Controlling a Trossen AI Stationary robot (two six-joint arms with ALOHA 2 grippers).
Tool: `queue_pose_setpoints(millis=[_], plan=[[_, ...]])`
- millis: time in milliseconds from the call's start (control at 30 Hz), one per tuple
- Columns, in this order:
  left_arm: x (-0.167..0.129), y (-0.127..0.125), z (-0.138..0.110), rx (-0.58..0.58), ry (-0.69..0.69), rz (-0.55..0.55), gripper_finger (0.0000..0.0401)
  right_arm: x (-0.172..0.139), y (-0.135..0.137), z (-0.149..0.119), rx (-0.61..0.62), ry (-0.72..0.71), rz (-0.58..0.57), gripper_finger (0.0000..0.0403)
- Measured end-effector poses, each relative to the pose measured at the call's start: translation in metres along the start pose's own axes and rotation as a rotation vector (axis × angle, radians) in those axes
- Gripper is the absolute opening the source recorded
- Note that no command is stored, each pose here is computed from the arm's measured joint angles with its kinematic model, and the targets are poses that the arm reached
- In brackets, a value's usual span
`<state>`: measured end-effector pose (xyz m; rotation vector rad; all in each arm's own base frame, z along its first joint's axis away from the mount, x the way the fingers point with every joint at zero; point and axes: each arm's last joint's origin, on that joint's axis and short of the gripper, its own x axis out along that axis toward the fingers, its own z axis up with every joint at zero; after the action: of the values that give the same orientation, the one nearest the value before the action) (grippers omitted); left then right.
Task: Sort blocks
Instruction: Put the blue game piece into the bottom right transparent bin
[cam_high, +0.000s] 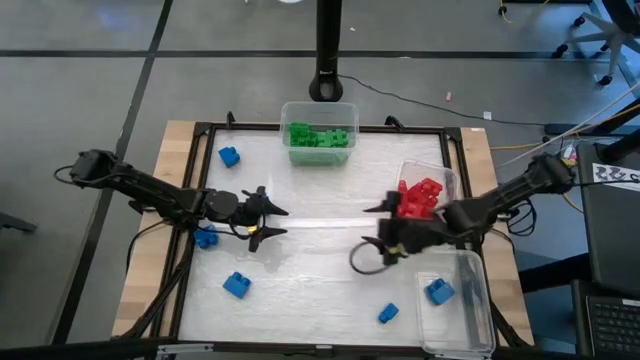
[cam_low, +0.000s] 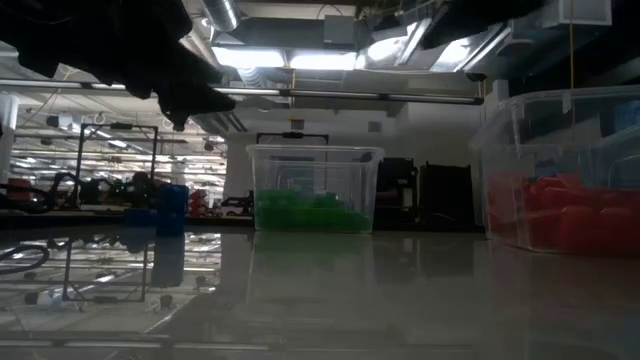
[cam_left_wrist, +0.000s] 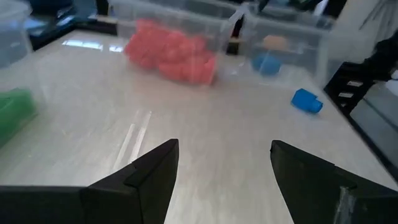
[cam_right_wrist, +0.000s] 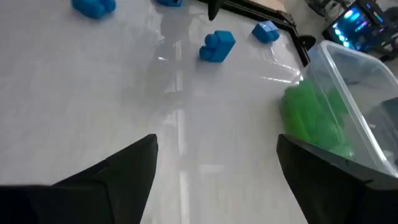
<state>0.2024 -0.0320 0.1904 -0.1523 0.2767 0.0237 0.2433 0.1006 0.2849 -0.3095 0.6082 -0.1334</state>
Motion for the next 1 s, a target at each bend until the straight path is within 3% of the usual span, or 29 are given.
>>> queue_pose_setpoints(millis=[100, 200, 367, 600, 700, 1000], plan=[[-0.006, 0.002, 0.002, -0.019, 0.061, 0.064, 0.0244, 0.023, -0.005, 0.005, -0.009, -0.023, -0.035, 0.0328], [-0.016, 0.006, 0.007, -0.042, 0.124, 0.211, 0.0244, 0.046, -0.01, 0.009, 0.041, -0.055, -0.078, 0.0328], [-0.03, 0.015, 0.007, -0.123, 0.158, 0.438, 0.0244, 0.085, -0.02, 0.007, -0.016, -0.062, -0.138, 0.0328], [-0.044, 0.035, -0.019, -0.233, 0.298, 0.798, 0.0244, 0.135, -0.029, -0.011, -0.016, -0.014, -0.097, 0.0328], [-0.042, 0.038, -0.024, -0.24, 0.327, 0.845, 0.0244, 0.152, -0.028, -0.02, -0.011, -0.001, -0.08, 0.0328], [-0.024, 0.035, -0.034, -0.221, 0.409, 0.805, 0.0244, 0.176, -0.02, -0.032, -0.036, 0.003, -0.077, 0.0328]])
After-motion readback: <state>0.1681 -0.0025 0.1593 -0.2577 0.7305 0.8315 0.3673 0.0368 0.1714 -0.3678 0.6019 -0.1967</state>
